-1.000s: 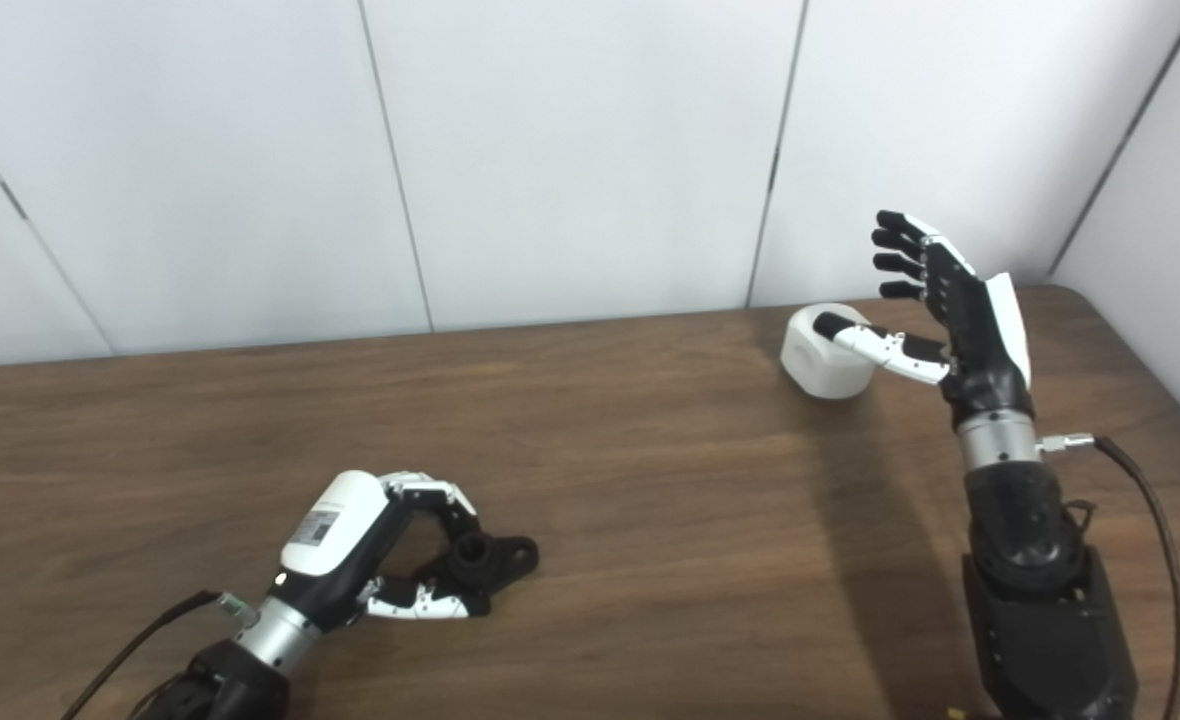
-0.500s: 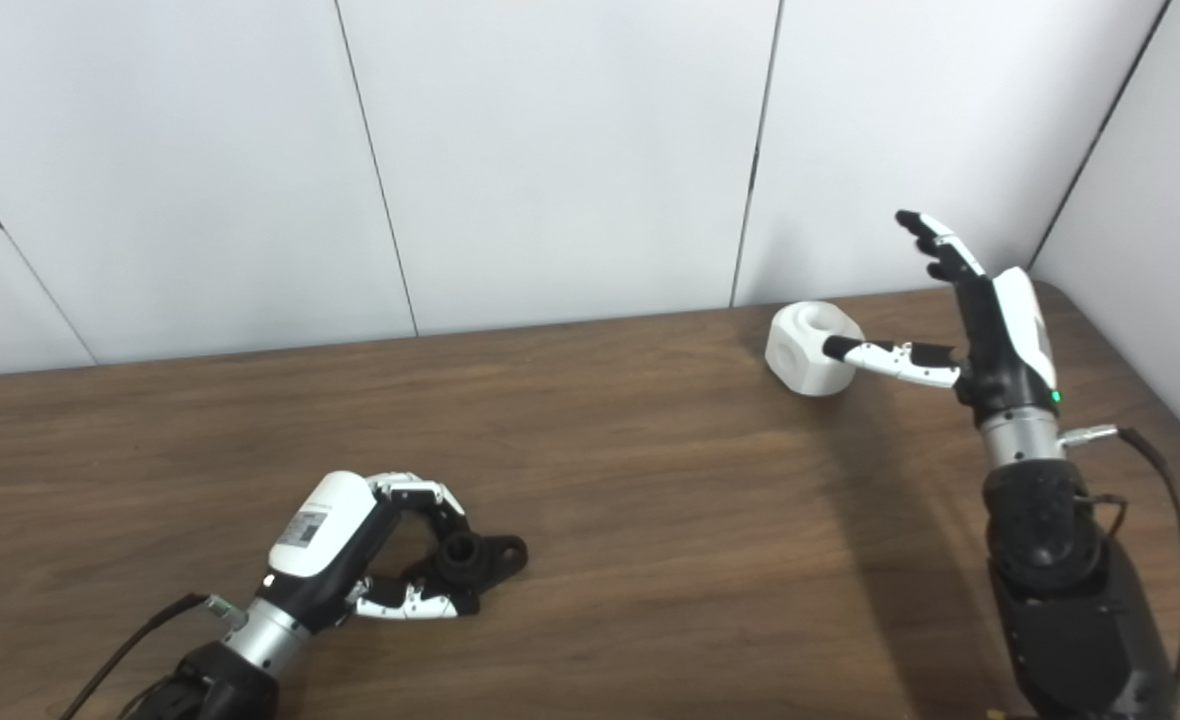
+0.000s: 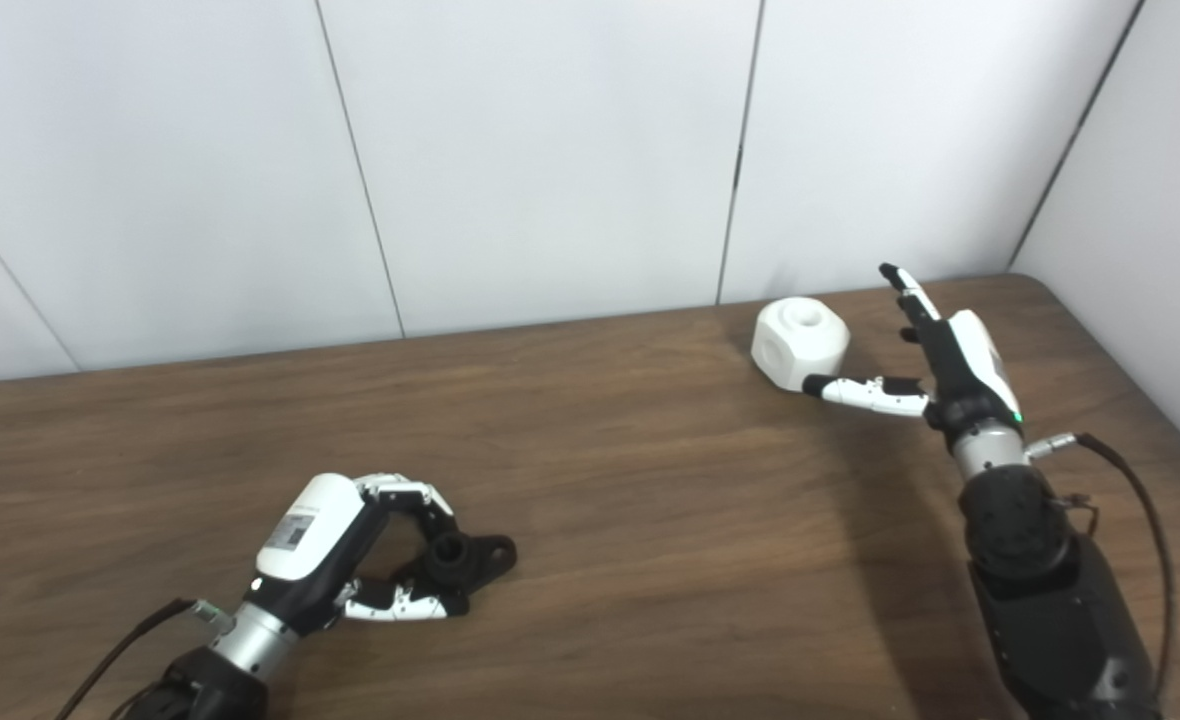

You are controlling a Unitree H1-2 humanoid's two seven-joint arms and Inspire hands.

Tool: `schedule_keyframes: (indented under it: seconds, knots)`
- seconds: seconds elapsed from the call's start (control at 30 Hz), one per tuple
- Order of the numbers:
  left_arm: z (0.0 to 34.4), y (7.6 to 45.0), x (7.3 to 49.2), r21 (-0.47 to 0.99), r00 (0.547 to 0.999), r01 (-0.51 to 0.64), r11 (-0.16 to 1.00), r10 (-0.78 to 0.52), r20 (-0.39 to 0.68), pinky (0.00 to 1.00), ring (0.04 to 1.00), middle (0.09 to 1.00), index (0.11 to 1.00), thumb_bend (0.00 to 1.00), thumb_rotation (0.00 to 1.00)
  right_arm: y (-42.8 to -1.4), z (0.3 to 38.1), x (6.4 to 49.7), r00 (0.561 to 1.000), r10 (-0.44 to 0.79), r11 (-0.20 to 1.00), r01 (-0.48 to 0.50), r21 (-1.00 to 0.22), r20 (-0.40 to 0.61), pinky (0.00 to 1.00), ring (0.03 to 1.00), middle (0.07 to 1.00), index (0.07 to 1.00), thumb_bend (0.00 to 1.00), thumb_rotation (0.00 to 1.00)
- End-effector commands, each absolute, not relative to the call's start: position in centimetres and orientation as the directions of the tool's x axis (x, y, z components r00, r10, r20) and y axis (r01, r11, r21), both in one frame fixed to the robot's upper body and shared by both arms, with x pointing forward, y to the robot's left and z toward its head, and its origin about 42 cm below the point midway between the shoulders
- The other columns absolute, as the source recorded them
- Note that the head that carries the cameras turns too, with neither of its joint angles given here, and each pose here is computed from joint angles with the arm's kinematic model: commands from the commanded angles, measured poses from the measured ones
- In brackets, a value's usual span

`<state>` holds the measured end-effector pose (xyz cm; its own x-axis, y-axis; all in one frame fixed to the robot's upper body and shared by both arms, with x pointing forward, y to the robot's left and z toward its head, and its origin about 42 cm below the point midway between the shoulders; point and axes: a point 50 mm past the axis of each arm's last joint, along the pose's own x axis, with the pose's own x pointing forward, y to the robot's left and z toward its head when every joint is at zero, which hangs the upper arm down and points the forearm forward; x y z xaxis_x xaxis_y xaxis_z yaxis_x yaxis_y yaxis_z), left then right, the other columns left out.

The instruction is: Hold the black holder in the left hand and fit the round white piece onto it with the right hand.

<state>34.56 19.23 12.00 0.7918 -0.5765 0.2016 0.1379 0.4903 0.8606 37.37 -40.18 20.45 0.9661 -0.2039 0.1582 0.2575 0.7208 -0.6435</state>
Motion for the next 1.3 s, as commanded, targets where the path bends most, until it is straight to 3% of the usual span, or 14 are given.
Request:
schedule_keyframes:
  seconds: [0.0,0.47,1.27]
  knots:
    - [9.4,20.3,33.5,0.867,0.816,0.193,0.459,-0.567,0.118,0.67,0.64,0.492,0.482,0.53,0.0,-40.4,23.5,38.7,0.957,-0.182,0.717,0.287,-0.635,0.227,0.84,0.956,0.978,0.976,0.94,0.42]
    - [9.4,20.3,33.4,0.868,0.818,0.194,0.458,-0.564,0.114,0.68,0.643,0.492,0.482,0.53,0.0,-39.8,23.6,40.5,0.961,-0.167,0.707,0.271,-0.653,0.218,0.88,0.951,0.967,0.979,0.93,0.41]
    - [9.4,20.4,33.3,0.869,0.817,0.194,0.455,-0.565,0.114,0.67,0.637,0.492,0.483,0.53,0.0,-39.2,22.8,43.7,0.972,-0.167,0.73,0.236,-0.642,0.168,0.86,0.949,0.969,0.99,0.93,0.37]
